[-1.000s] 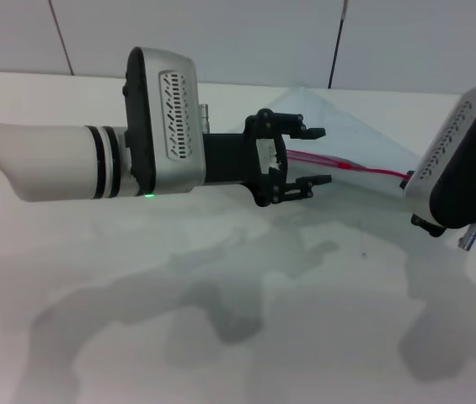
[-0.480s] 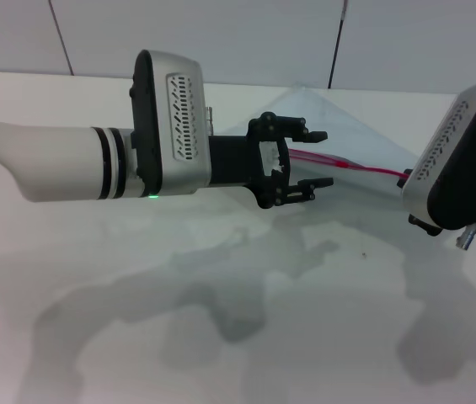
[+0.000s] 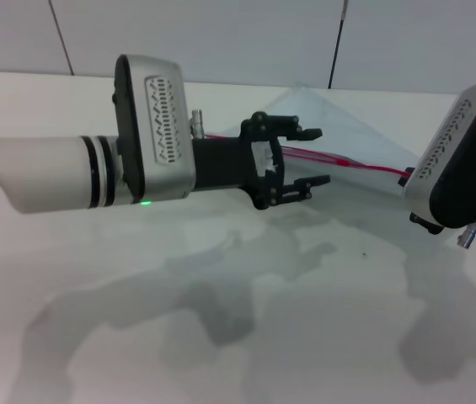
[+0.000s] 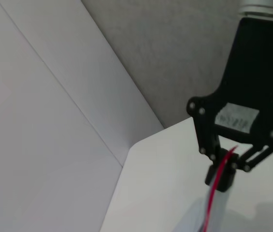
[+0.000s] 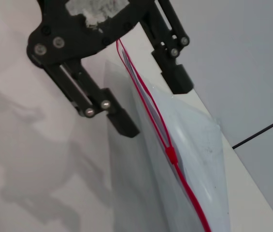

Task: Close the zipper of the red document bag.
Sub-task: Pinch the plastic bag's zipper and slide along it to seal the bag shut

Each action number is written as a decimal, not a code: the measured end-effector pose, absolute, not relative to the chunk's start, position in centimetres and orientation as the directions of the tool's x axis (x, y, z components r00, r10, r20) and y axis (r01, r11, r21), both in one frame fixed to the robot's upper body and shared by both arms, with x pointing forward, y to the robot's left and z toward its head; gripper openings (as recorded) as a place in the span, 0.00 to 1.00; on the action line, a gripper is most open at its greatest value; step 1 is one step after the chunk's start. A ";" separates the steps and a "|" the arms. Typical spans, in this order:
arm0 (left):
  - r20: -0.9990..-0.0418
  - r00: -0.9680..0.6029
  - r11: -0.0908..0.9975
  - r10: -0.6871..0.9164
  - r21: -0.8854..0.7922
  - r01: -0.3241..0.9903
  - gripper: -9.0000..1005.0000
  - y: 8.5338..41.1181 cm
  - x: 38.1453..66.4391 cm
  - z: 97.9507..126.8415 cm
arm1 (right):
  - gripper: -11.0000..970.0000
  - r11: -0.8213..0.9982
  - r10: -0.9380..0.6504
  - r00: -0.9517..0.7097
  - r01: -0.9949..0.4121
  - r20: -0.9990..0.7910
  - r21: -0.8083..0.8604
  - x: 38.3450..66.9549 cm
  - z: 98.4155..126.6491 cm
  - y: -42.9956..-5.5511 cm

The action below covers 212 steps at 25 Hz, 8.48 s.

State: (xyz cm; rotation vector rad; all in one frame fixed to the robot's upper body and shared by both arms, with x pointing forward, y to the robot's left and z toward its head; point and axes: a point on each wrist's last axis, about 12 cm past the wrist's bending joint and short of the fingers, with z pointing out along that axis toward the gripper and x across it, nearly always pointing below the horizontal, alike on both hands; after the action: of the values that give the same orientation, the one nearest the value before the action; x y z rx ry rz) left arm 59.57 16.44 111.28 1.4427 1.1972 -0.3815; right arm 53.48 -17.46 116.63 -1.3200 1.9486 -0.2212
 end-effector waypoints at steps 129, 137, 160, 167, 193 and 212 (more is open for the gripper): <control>-0.731 0.392 0.135 0.558 0.546 0.827 0.42 13.8 60.4 110.4 | 0.09 0.416 -0.861 -0.127 -0.733 -0.493 -0.537 53.2 116.8 -16.3; -0.731 0.395 0.136 0.556 0.549 0.825 0.32 13.8 60.4 110.4 | 0.10 0.416 -0.861 -0.127 -0.733 -0.493 -0.537 53.2 116.8 -16.3; -0.725 0.395 0.158 0.565 0.564 0.810 0.11 13.9 60.5 110.4 | 0.10 0.421 -0.856 -0.122 -0.728 -0.502 -0.542 53.2 117.0 -16.2; -0.726 0.394 0.159 0.563 0.563 0.811 0.09 13.9 60.5 110.4 | 0.10 0.420 -0.857 -0.122 -0.728 -0.501 -0.541 53.2 116.9 -16.2; -0.728 0.371 0.198 0.577 0.565 0.801 0.10 14.0 60.5 109.9 | 0.11 0.423 -0.852 -0.114 -0.725 -0.510 -0.544 53.2 117.0 -16.1; -0.717 0.290 0.289 0.634 0.568 0.771 0.13 17.2 60.4 108.4 | 0.11 0.476 -0.830 -0.144 -0.688 -0.539 -0.548 53.0 117.4 -17.6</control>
State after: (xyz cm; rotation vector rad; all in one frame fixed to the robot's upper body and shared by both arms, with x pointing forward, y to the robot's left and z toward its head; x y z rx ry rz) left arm 60.37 17.21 108.43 1.4078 1.4077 -0.1495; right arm 52.95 -17.57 117.42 -1.2675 1.8871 -0.2139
